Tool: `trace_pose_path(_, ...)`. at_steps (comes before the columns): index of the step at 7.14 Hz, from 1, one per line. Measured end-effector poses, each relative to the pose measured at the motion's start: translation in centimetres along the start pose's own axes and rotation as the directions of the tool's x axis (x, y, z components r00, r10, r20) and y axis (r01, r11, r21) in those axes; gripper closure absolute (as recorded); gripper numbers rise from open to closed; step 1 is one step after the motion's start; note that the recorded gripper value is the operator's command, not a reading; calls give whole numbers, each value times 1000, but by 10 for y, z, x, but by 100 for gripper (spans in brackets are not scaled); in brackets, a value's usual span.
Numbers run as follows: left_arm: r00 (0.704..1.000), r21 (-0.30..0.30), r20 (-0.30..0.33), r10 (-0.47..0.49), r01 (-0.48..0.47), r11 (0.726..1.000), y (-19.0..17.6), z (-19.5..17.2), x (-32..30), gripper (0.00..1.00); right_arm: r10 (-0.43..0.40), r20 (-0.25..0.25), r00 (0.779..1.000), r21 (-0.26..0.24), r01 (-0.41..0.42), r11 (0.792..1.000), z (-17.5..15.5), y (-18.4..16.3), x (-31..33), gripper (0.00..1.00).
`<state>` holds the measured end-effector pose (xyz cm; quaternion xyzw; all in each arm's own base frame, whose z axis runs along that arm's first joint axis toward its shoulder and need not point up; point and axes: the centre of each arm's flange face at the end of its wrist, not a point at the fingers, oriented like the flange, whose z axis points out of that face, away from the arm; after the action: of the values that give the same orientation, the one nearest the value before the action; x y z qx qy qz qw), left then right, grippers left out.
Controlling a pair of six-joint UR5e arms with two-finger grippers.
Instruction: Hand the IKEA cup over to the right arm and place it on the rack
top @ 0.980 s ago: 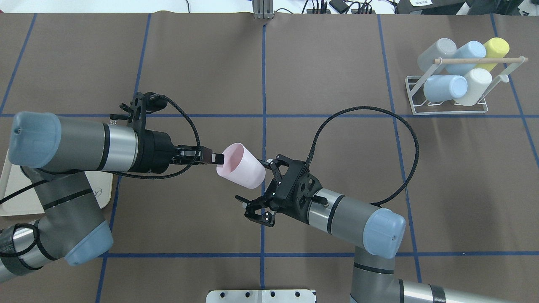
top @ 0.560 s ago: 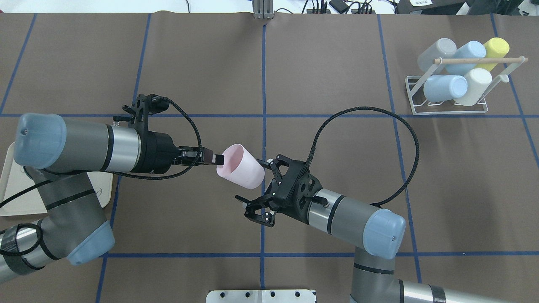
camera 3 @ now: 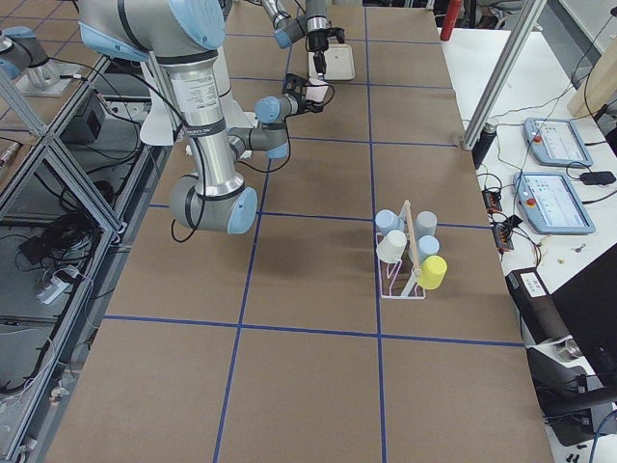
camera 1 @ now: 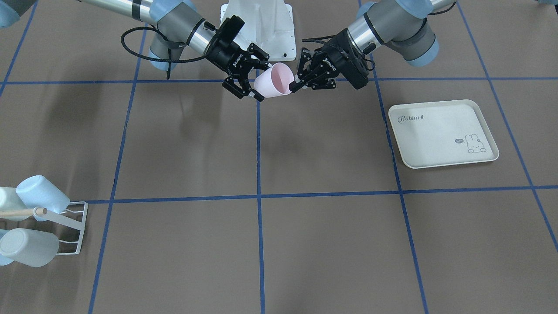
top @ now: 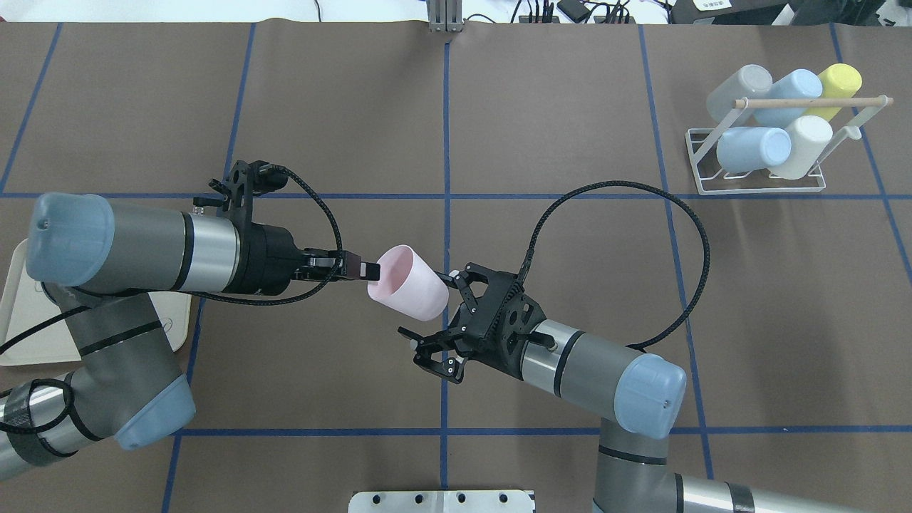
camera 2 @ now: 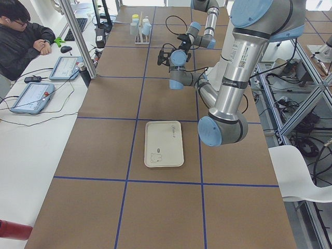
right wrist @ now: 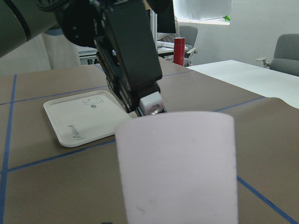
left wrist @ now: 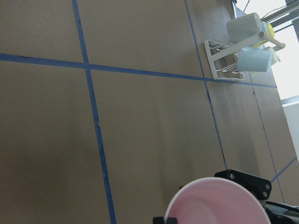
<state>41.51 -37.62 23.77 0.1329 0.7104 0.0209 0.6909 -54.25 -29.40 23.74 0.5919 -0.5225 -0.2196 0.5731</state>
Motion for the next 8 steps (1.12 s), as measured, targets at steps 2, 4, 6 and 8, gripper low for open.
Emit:
trace_pose_path(2, 1000, 0, 0, 0, 0, 1000, 0, 0, 0, 68, 1, 1, 1000, 12, -1, 1000, -3, -6, 1, 64)
trace_pose_path(4, 1000, -1, -5, 4, -4, 1000, 0, -1, 1, 0, 1, 1, 1000, 21, -1, 1000, -5, -11, 2, 72)
trace_pose_path(6, 1000, 2, -15, 12, -12, 1000, 0, -6, 3, 0, -2, -4, 1000, 16, 2, 1000, -6, -8, 5, 72)
trace_pose_path(8, 1000, 14, 2, 19, -19, 1000, -7, -16, -5, 0, -24, -17, 1000, -6, 23, 1000, -6, -6, 15, 89)
